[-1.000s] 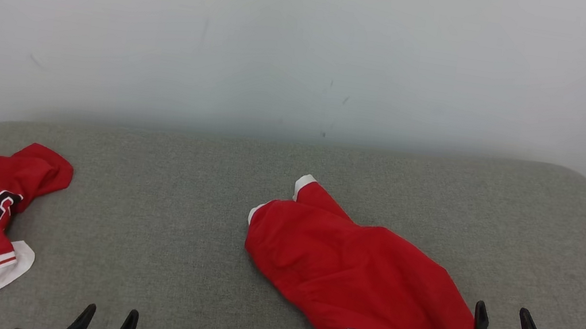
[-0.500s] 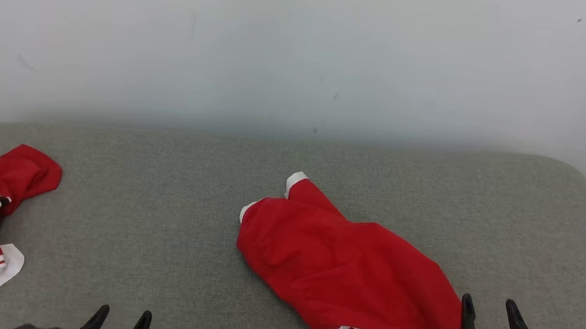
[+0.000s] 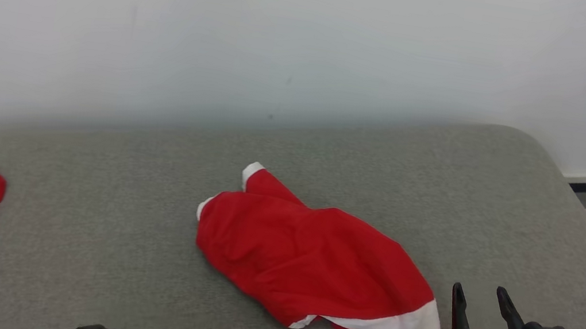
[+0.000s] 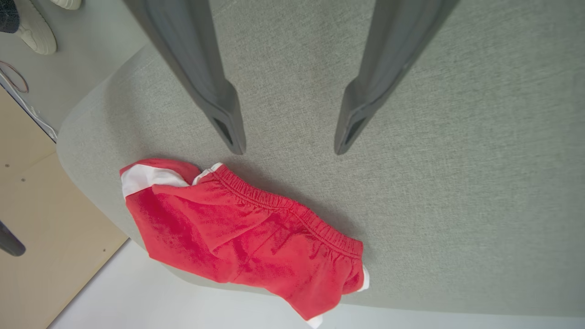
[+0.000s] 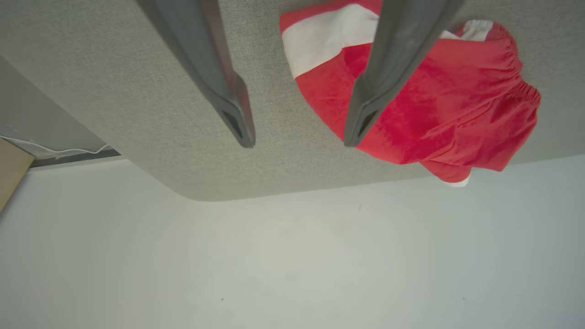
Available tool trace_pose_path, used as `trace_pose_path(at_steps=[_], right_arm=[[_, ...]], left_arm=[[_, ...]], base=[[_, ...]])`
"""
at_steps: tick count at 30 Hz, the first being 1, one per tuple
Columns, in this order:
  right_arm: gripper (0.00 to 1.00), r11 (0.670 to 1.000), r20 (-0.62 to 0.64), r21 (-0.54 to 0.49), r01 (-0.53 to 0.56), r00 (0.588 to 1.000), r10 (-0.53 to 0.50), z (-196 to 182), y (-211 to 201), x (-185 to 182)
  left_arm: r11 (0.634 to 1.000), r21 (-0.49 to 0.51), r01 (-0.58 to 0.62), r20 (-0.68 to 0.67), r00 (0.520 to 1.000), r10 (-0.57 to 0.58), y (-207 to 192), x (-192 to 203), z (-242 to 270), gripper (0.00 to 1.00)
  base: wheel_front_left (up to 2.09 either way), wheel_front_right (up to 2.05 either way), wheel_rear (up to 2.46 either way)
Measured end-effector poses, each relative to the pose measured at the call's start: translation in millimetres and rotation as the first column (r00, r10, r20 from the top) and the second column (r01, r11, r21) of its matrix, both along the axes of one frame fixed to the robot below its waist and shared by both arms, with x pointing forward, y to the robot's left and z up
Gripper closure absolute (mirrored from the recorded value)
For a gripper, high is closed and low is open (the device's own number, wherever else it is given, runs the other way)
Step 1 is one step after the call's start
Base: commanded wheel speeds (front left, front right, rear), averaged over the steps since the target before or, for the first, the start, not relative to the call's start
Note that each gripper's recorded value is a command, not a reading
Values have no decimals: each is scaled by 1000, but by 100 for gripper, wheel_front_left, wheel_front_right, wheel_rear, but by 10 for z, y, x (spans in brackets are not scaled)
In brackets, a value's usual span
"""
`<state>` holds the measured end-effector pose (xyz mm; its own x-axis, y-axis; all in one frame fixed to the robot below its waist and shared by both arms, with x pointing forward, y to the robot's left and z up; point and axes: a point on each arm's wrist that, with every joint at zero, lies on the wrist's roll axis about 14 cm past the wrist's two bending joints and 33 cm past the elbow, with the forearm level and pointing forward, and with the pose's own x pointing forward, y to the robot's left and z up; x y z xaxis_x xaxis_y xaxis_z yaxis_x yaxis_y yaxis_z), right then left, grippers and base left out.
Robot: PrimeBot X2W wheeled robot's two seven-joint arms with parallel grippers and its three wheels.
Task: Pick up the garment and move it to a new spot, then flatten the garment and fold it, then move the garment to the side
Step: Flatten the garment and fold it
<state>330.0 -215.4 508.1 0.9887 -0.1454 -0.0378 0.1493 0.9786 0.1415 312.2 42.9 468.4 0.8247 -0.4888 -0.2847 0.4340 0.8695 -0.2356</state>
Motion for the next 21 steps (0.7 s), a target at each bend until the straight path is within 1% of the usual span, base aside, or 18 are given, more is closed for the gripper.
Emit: trace_pose_path(at_steps=[5,8,9,10,11,12,13,18,19,21], right_arm=[[0,999,0,-16,50,999,-50,16,-198,-101],[0,996,5,-31,83,997,-83,41,-306,-180],[0,996,5,-31,83,997,-83,41,-306,-180],[0,994,11,-36,102,995,-101,62,-359,-229],[0,994,11,-36,102,995,-101,62,-359,-229],[0,991,5,-36,126,992,-126,47,-427,-286],[0,991,5,-36,126,992,-126,47,-427,-286],[0,983,-14,-46,178,984,-179,15,-589,-409],[0,979,-23,-49,196,980,-197,-6,-636,-441],[0,976,-36,-52,210,977,-212,-34,-674,-461]], left_arm=[[994,-6,108,-63,992,-108,-361,-13,-135,0],[981,-15,192,-90,977,-192,-620,-36,-183,0],[981,-15,192,-90,977,-192,-620,-36,-183,0],[972,-1,237,-118,965,-235,-738,-42,-250,0],[972,-1,237,-118,965,-235,-738,-42,-250,0],[962,10,272,-141,953,-268,-845,-29,-308,0],[962,10,272,-141,953,-268,-845,-29,-308,0],[944,13,329,-183,929,-321,-1098,33,-399,0],[938,33,345,-213,920,-330,-1148,65,-484,0],[942,58,331,-240,920,-309,-1141,139,-578,0]], base=[[0,0,0],[0,0,0],[0,0,0],[0,0,0],[0,0,0],[0,0,0],[0,0,0],[0,0,0],[0,0,0],[0,0,0]])
